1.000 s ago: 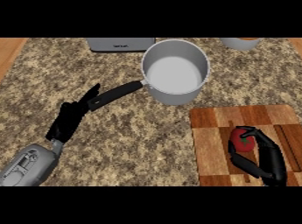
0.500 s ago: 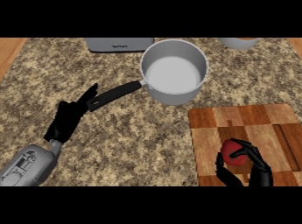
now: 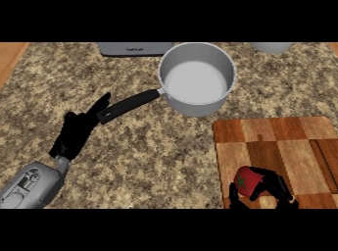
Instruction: Pick the tomato from the cutting board and place it in the pot
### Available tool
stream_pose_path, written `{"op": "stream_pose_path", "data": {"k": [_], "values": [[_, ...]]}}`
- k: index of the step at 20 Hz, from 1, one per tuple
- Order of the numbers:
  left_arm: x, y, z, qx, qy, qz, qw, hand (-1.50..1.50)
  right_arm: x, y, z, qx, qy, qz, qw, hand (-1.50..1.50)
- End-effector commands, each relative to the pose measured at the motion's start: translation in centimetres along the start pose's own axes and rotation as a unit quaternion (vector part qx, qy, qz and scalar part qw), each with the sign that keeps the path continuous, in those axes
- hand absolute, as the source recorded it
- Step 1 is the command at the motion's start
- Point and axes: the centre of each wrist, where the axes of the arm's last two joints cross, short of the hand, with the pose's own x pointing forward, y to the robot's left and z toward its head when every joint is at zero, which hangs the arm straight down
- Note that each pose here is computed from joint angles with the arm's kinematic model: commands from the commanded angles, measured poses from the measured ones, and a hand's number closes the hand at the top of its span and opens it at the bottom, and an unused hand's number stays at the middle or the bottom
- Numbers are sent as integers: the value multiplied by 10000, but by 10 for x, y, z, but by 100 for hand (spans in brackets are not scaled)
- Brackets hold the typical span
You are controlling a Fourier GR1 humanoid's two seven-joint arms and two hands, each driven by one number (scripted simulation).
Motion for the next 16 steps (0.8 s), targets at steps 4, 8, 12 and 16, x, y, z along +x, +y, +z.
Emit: {"op": "stream_pose_path", "data": {"k": [4, 8, 12, 16], "values": [[-31, -15, 20, 46, 405, 518, 9978, 0, 40, 5, 1, -189, -219, 478, 9984, 150], [-25, -13, 14, 29, 260, 556, 9981, 0, 53, 1, -17, -103, -102, 882, 9960, 150], [-20, -21, 10, -91, 272, 537, 9981, 0, 81, 7, -44, -43, -213, 1053, 9942, 150], [-13, -21, 4, -182, 229, 568, 9980, 0, 105, 16, -71, 268, -55, 1434, 9893, 150]]}}
